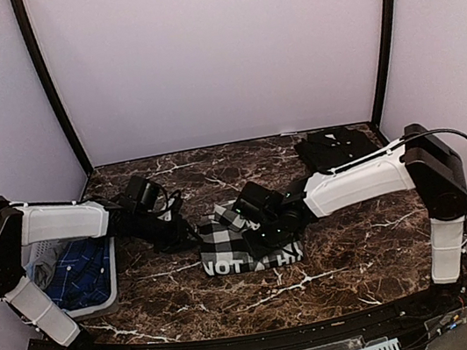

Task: Fold and stack the long sleeve shirts
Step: Smooth out the square-folded shirt at the center of the board.

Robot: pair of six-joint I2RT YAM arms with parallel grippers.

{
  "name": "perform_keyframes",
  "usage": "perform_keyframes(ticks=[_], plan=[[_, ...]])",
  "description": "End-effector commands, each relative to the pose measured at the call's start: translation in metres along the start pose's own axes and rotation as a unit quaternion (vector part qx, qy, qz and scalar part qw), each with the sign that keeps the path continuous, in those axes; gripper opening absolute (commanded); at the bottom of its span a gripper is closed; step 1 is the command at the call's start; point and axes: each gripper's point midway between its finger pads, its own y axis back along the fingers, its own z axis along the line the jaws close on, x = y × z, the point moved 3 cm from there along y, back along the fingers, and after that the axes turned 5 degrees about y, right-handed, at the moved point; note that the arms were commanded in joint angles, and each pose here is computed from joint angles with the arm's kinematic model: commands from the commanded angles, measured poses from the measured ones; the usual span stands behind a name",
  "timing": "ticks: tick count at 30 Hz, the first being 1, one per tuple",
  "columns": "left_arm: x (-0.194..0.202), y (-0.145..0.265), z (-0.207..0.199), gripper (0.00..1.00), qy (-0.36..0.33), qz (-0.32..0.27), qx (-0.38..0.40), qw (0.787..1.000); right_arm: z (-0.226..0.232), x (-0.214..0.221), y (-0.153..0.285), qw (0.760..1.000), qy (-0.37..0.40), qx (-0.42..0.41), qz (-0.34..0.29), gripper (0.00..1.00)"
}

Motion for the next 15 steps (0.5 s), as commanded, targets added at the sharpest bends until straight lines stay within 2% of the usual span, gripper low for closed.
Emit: perform_keyframes(ticks=[1, 8, 15], plan=[[0.006, 0.004, -0.006, 0.28, -0.006, 0.005, 0.024, 1.000, 0.004, -0.013, 0.028, 0.999, -0.008, -0.007, -0.030, 0.40], [0.017, 0.003, -0.024, 0.29, -0.031, 0.015, 0.062, 0.997, -0.005, -0.024, 0.055, 0.998, -0.024, -0.006, -0.060, 0.41], [0.025, -0.006, 0.001, 0.28, -0.003, 0.017, 0.013, 1.000, -0.040, 0.020, 0.048, 0.997, -0.069, 0.009, -0.032, 0.36]])
